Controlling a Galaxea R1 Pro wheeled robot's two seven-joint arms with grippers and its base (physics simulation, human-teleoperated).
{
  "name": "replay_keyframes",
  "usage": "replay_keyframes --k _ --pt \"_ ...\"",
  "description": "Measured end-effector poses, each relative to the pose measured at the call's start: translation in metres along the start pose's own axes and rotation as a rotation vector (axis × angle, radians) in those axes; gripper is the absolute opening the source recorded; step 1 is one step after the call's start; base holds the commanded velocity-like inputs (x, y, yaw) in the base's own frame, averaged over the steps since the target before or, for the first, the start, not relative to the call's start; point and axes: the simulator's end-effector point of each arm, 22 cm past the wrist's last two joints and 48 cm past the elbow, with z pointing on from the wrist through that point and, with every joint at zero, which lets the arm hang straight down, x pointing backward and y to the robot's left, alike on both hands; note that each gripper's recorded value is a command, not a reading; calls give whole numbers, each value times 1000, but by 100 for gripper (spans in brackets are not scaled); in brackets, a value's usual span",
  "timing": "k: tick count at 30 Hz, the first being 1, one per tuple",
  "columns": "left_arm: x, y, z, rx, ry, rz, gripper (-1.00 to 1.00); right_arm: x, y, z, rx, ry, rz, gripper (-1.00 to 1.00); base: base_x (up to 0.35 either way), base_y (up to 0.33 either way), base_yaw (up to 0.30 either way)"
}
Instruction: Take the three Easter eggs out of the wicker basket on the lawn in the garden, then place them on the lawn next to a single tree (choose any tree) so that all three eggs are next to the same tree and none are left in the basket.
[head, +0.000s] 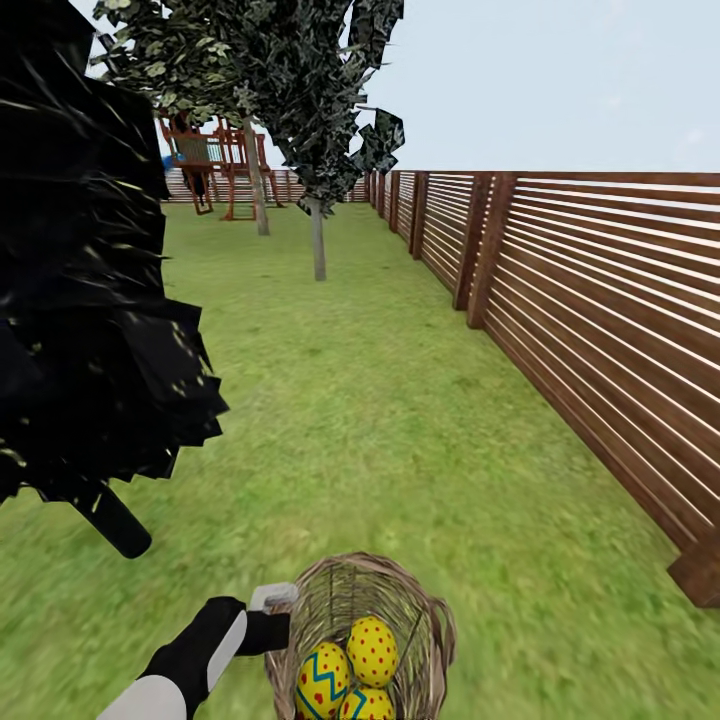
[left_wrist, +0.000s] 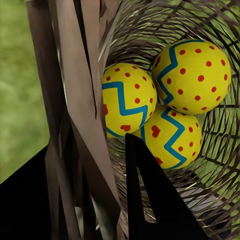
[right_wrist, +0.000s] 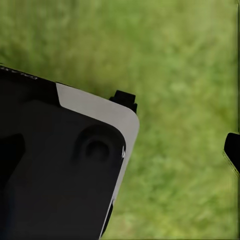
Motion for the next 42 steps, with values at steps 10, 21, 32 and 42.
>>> replay_keyframes --k 10,21,32,42 --pt "0 1 0 -2 1 1 -100 -4 34 6 -48 1 -3 100 321 0 0" --pt "1 2 0 -5 2 1 -100 22 47 6 -68 44 -2 100 321 0 0" --pt "0 2 0 -6 1 1 -100 21 46 6 -67 38 -4 100 321 0 0" --pt "-1 2 -1 -6 -1 2 -100 16 44 6 -62 26 11 100 321 0 -187"
